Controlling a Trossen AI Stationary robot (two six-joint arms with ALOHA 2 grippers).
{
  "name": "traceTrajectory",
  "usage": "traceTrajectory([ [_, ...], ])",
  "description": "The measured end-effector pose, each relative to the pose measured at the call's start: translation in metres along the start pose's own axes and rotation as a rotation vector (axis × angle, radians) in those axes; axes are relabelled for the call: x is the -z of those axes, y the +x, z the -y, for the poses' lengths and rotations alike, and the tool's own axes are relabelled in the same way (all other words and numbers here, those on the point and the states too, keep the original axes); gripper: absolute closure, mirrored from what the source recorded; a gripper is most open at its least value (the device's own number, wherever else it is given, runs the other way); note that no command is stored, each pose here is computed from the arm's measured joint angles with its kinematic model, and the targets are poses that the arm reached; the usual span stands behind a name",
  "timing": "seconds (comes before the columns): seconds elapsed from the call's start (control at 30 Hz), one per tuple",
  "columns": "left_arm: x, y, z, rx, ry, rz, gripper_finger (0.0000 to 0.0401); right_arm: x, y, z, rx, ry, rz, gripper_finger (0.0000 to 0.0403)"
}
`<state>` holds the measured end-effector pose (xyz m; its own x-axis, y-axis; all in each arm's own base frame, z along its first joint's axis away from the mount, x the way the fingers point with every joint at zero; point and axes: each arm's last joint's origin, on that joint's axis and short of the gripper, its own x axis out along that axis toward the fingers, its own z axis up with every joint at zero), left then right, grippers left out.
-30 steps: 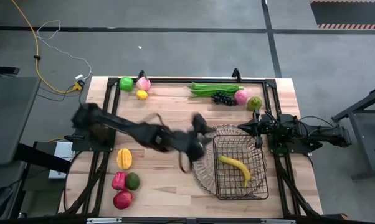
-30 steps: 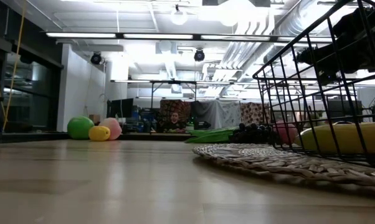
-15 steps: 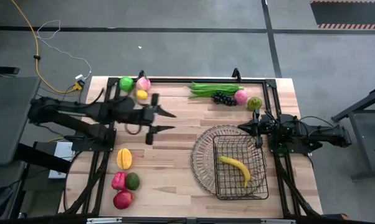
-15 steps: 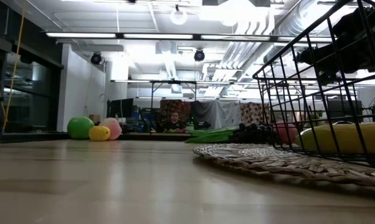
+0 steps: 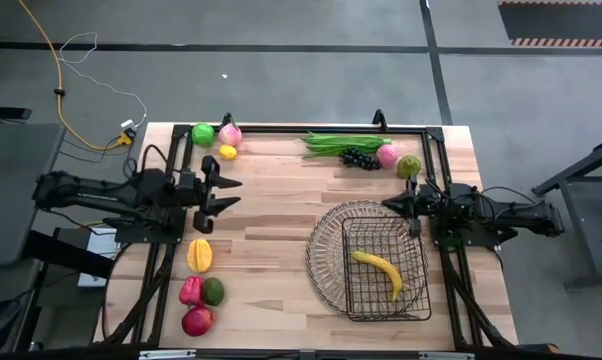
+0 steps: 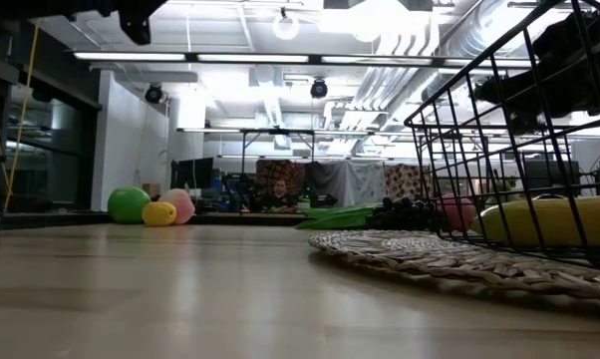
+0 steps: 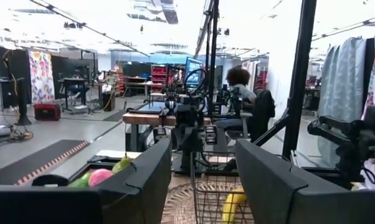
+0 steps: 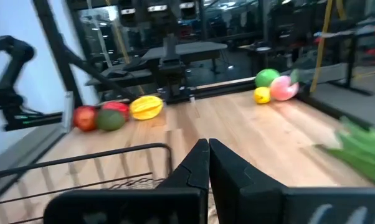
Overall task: Build produce basket
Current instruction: Put the pear into the wire basket
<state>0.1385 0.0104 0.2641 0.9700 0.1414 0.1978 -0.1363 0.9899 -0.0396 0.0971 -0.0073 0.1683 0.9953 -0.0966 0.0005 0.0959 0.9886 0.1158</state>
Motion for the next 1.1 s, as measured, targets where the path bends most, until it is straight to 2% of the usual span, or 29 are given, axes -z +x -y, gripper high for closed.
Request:
traceTrajectory([
  [0.13,0.001,-0.004,0.000,-0.001,0.038,0.013,0.0233,-0.001,0.000,0.001,0.023,-0.024,0.008,0.0402],
  [0.3,0.002,-0.004,0.000,-0.001,0.044,0.010,0.0233,-0.011,-0.001,0.000,0.011,0.184,0.127,0.0402],
  [0.4,0.004,-0.004,0.000,-0.002,0.064,-0.011,0.0233,-0.022,-0.003,0.001,0.081,0.207,0.256,0.0402],
  [0.53,0.006,-0.004,-0.001,-0.003,0.082,-0.036,0.0233,-0.032,-0.005,0.002,0.143,0.140,0.363,0.0402],
  [0.73,0.006,-0.004,-0.001,-0.007,0.082,-0.034,0.0233,-0.035,-0.002,0.000,0.094,0.027,0.370,0.0402],
  [1.1,0.006,-0.004,-0.002,-0.042,0.082,-0.031,0.0233,-0.044,0.012,-0.001,0.102,0.060,0.427,0.0402],
])
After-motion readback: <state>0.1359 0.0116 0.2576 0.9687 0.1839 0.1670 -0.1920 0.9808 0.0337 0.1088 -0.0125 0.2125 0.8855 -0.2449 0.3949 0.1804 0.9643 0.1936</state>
